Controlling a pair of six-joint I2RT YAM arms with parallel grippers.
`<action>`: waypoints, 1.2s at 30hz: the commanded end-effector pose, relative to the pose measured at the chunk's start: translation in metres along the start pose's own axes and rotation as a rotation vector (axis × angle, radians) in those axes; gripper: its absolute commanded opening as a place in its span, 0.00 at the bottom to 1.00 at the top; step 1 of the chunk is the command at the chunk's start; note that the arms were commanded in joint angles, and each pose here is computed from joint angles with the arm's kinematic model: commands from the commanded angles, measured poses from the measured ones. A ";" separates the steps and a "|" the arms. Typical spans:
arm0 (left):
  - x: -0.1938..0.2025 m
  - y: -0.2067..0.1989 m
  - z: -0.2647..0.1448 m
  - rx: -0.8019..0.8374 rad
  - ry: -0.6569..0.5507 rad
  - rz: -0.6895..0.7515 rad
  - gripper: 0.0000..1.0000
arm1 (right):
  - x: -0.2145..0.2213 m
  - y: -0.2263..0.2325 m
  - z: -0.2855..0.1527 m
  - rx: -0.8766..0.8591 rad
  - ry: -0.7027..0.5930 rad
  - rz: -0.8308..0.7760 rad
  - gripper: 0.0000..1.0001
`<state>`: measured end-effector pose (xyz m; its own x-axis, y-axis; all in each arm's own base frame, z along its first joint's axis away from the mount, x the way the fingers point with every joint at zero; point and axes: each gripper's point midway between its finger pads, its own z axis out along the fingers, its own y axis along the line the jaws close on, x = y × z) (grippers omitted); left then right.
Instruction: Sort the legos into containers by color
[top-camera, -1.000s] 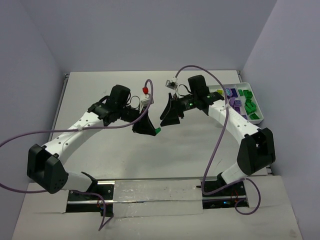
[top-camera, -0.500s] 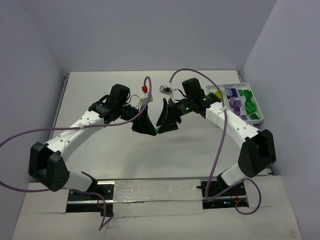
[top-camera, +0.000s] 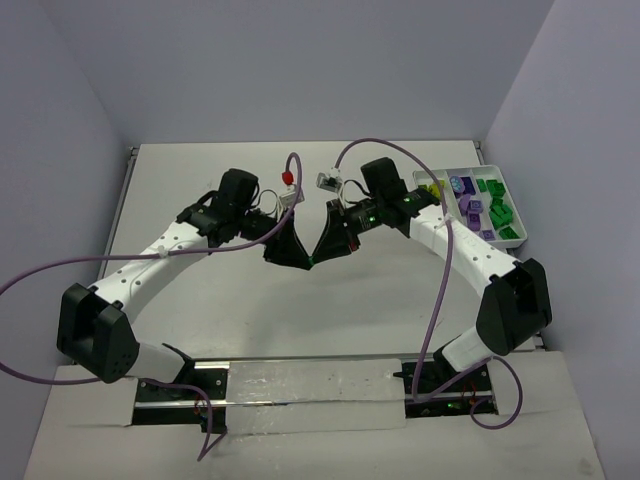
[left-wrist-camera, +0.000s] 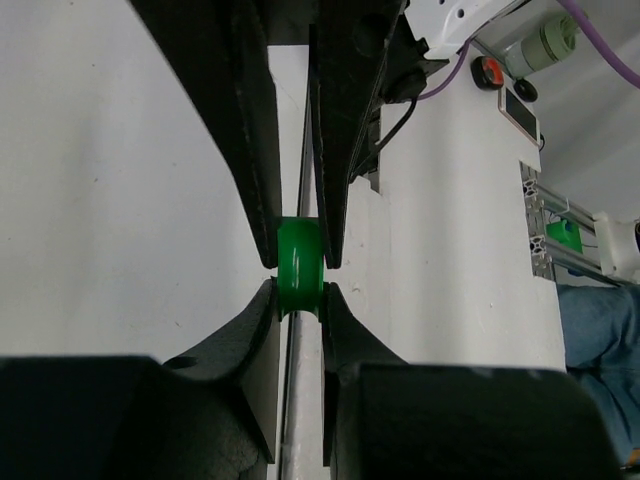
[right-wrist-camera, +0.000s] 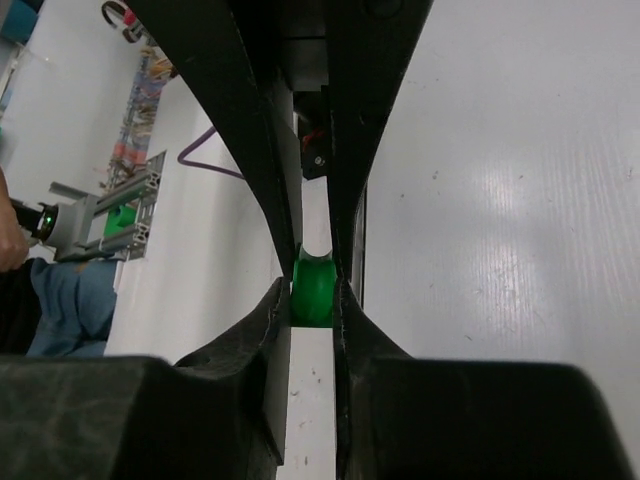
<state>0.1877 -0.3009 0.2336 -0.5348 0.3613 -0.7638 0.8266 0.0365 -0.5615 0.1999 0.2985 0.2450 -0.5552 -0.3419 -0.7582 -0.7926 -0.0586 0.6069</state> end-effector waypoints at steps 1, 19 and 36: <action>-0.013 0.009 -0.003 -0.053 -0.041 0.028 0.24 | -0.013 0.011 -0.002 0.021 -0.004 -0.063 0.10; -0.035 0.121 -0.107 -0.624 -0.201 -0.109 0.99 | 0.039 -0.171 -0.275 1.146 -0.026 0.225 0.00; -0.019 0.184 -0.146 -0.876 -0.112 -0.162 0.99 | 0.096 -0.265 -0.509 1.778 -0.011 0.466 0.00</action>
<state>0.3613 -0.1670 0.1729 -0.6828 0.1760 -0.7090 0.5225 0.7960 -0.3056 0.4600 -0.1730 0.1184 -0.8167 -0.0131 -0.5769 0.0595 0.9925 -0.1068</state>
